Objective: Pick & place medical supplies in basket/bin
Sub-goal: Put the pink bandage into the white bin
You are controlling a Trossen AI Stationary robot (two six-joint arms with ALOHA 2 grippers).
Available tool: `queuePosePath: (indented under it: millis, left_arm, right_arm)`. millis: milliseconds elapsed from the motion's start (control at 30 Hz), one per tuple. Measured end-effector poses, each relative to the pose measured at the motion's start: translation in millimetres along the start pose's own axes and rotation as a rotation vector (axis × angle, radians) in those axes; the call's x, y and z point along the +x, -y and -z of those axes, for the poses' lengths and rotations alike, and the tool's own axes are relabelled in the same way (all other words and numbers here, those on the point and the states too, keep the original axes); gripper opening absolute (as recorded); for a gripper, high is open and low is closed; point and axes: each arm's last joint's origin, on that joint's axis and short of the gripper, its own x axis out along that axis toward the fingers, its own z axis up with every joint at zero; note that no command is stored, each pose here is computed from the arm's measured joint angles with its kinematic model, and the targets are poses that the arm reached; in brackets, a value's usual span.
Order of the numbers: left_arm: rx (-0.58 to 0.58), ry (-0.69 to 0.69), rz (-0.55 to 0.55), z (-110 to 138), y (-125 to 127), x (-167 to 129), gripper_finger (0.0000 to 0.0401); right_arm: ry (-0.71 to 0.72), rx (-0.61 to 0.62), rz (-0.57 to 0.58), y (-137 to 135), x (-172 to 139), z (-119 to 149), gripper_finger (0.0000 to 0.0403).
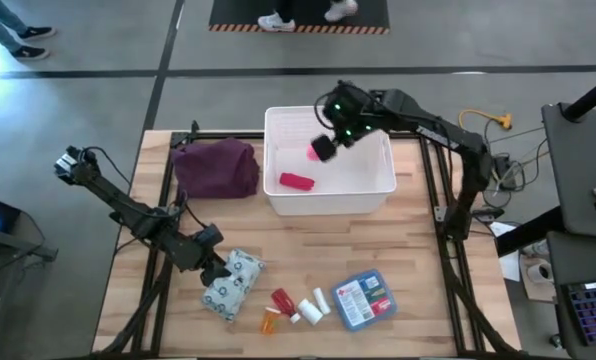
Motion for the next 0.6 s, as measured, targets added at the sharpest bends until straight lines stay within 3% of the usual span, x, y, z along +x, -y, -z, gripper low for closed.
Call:
queuePosePath:
  millis: [33,100,133,200,233,300,367,467,600]
  left_arm:
    - [-0.001,0.014,0.002,-1,0,0,0.0208]
    - [-0.008,0.092,0.031,-3,4,0,0.0208]
    - [-0.003,0.172,0.062,-7,9,-2,0.0208]
    - [0.009,0.400,0.121,-19,24,-14,0.0208]
    - [0.016,0.526,0.146,-27,32,-23,0.0208]
    - [0.062,0.722,0.157,-45,48,-45,0.0208]
    - [0.144,0.834,0.157,-67,61,-65,0.0208]
    - [0.259,0.841,0.123,-104,68,-79,0.0208]
    - [0.225,0.786,-0.034,-164,45,-74,0.0200]
  right_arm:
    - [0.039,0.048,0.033,-2,1,-3,0.0329]
    - [-0.032,-0.054,-0.082,-3,1,-10,0.0329]
    - [-0.046,-0.102,-0.103,-1,3,-13,0.0329]
    - [-0.042,-0.059,0.023,0,14,-11,0.0329]
    - [-0.047,-0.045,0.032,0,21,-12,0.0329]
    - [-0.097,-0.019,0.002,0,34,-13,0.0329]
    - [-0.120,0.008,-0.019,0,38,-13,0.0329]
    - [-0.103,0.014,-0.040,-6,39,-14,0.0329]
    - [-0.068,0.031,-0.056,-12,33,-13,0.0329]
